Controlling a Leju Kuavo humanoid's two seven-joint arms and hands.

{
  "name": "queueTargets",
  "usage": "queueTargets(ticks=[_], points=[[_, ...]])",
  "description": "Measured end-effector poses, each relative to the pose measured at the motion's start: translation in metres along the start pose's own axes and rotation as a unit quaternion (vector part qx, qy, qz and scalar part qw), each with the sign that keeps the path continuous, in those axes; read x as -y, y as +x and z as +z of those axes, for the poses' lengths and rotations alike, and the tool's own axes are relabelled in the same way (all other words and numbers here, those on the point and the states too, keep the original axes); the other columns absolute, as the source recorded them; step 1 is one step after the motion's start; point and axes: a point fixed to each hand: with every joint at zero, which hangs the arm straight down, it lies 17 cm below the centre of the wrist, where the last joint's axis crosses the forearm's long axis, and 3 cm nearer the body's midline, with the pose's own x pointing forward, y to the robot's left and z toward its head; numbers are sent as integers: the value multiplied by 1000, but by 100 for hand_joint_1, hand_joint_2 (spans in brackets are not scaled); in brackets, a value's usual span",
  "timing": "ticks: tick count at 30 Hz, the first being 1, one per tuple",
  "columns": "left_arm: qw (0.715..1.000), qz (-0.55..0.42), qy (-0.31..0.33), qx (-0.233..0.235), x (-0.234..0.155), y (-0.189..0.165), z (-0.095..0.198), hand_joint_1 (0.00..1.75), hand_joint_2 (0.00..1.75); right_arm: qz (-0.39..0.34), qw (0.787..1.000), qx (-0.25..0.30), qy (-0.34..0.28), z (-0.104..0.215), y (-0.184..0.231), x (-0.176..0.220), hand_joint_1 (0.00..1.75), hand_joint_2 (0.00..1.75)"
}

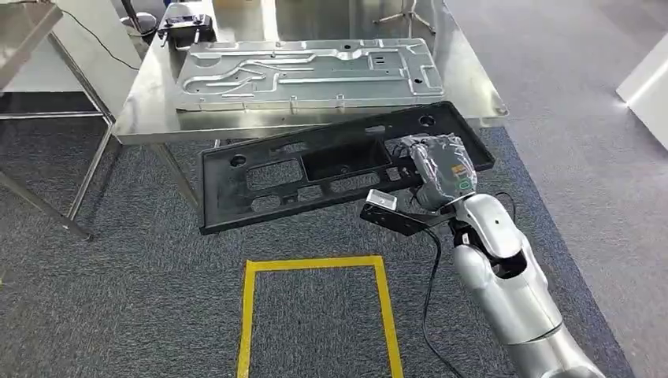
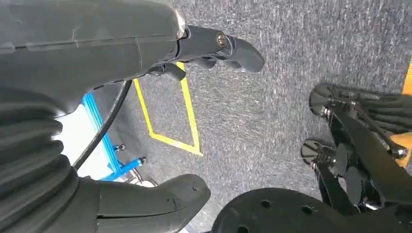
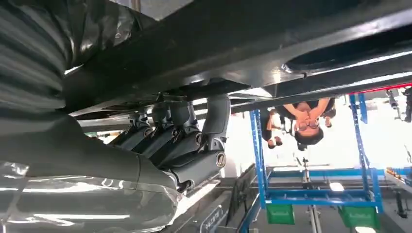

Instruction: Take the parts from the cabinet and place them on the table.

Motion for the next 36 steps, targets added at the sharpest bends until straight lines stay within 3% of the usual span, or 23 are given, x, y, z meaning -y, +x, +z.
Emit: queueTargets(ticks=[23,27,29,36], points=[[1000,-7,-5,0,3,-5,3,0,175,14,1000,-20,20,21,-25,-10,175,175],[998,-30,41,34,-15,10,-4,0,175,15,999,-23,18,22,-28,-9,175,175],[997,-36,63,33,-28,11,-9,0,175,18,999,-21,20,23,-26,-8,175,175],[999,3,52,13,-35,7,-13,0,175,16,999,-21,23,8,8,-21,175,175]])
